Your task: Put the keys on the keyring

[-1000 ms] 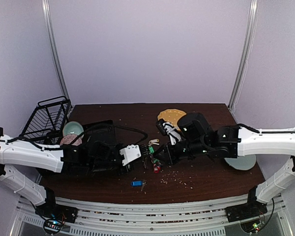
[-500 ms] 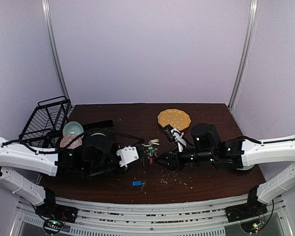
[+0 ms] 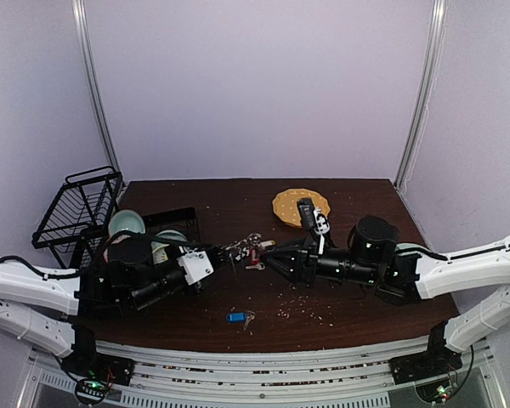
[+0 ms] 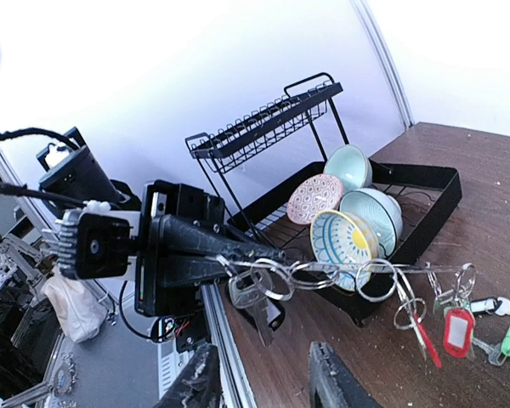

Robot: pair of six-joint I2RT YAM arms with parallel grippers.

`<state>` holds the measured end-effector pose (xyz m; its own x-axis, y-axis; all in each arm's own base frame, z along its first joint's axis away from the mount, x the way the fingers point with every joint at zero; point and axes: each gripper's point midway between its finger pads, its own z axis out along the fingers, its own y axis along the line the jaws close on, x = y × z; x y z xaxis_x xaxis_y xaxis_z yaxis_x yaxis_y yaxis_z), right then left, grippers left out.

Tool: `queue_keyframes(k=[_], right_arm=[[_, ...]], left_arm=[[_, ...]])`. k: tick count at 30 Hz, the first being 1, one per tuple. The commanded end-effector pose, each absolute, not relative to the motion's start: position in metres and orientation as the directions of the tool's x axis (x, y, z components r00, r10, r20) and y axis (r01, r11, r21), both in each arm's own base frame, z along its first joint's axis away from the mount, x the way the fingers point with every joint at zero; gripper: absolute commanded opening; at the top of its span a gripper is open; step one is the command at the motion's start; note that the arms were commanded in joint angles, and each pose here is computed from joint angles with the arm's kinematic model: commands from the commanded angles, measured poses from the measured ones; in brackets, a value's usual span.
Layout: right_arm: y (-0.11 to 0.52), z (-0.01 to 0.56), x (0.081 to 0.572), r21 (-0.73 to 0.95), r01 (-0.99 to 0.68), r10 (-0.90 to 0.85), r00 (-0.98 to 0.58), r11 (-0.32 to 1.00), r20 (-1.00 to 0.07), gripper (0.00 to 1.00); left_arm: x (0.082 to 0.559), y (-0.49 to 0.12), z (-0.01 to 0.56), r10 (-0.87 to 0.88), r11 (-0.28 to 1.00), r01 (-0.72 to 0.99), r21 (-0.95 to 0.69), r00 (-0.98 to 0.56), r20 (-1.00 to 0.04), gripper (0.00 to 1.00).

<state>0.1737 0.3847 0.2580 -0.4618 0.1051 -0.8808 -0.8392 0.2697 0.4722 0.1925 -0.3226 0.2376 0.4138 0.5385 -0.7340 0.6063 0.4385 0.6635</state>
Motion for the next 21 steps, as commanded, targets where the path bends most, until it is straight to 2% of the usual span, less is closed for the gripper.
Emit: queue_keyframes(k=[1,6,9,12,21], right_arm=[[0.401,0.297,0.176,0.423,-0.877,0.197,-0.384,0.226,-0.902,0.4],[0.41,0.302,0.182,0.403,-0.886,0.208,-0.36,0.231,-0.91,0.47],[0.421,0.299,0.187,0.402,-0.886,0.188,-0.365,0.232,-0.912,0.48],[0.426,0.3,0.189,0.407,-0.885,0.202,-0.367,0.226,-0.908,0.43],[0.438,0.296,0.186,0.419,-0.89,0.175,-0.39,0.18,-0.904,0.2]], left_arm=[[0.184,-0.315,0.291,0.412,0.542,0.498,0.677,0.545,-0.73,0.0],[0.178,-0.312,0.297,0.393,0.542,0.468,0.698,0.593,-0.703,0.0],[0.177,-0.312,0.296,0.398,0.537,0.458,0.708,0.603,-0.691,0.0],[0.178,-0.309,0.3,0.398,0.548,0.441,0.711,0.609,-0.685,0.0],[0.177,-0.306,0.301,0.404,0.549,0.43,0.717,0.614,-0.678,0.0]])
